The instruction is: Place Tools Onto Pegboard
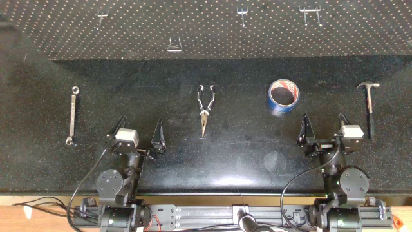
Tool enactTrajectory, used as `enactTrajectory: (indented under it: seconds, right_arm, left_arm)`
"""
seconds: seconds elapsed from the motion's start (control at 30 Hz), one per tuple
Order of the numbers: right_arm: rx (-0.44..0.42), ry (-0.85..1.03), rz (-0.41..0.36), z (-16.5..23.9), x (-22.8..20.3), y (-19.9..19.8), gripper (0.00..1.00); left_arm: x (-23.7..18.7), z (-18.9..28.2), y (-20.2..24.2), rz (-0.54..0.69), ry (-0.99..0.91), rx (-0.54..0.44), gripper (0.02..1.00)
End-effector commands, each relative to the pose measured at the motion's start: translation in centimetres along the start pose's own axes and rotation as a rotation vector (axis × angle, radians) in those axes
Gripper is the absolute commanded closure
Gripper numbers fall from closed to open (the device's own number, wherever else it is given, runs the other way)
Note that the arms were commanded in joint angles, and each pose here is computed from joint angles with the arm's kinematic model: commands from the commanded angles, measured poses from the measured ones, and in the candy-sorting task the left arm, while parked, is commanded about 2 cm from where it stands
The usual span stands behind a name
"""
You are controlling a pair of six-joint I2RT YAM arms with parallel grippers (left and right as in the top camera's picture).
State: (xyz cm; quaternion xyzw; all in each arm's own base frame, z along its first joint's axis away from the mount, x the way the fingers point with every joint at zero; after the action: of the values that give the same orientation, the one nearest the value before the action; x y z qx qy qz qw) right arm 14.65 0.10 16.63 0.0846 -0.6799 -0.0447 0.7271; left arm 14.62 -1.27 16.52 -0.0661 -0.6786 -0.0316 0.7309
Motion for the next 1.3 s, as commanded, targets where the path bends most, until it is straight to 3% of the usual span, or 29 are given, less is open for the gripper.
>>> enactTrajectory:
  seconds: [0.03, 0.87, 1.0, 1.1, 1.2, 1.23, 1.3]
  right_arm:
    - [0.007, 0.000, 0.010, 0.0, -0.1, 0.0, 0.025]
    - [0.007, 0.000, 0.010, 0.0, -0.1, 0.0, 0.025]
    - [0.007, 0.000, 0.010, 0.0, -0.1, 0.0, 0.025]
    - [0.007, 0.000, 0.010, 0.0, -0.1, 0.0, 0.025]
    - [0.007, 0.000, 0.010, 0.0, -0.1, 0.0, 0.027]
    - [0.007, 0.000, 0.010, 0.0, -0.1, 0.0, 0.025]
    - [0.007, 0.000, 0.010, 0.0, -0.1, 0.0, 0.025]
  left_arm:
    - [-0.1, 0.0, 0.1, -0.017, 0.002, 0.014, 0.025]
    - [-0.2, 0.0, 0.0, -0.016, 0.014, -0.003, 0.025]
    - [2.9, -0.6, 0.5, -0.009, 0.067, 0.039, 0.025]
    - [6.3, -1.4, 2.1, 0.010, 0.170, 0.170, 0.025]
    - [8.3, -1.1, 4.8, 0.031, 0.373, 0.424, 0.025]
    - [8.7, -0.6, 6.2, 0.026, 0.477, 0.571, 0.025]
    - [8.7, 0.0, 7.8, -0.110, 0.652, 0.684, 0.023]
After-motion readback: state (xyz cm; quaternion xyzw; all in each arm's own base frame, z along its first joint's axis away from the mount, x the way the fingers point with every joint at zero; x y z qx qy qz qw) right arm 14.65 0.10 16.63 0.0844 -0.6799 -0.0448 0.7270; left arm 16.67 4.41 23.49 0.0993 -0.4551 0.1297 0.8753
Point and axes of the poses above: each gripper's point midway between its finger pads, its own z axis back along the fingers, its own y axis along the line the jaws close on, x = y × z, the point moved 10 cm from there along z, back along the fingers, and after that the axes turned 1 degree about -z, right-handed, at the moved point
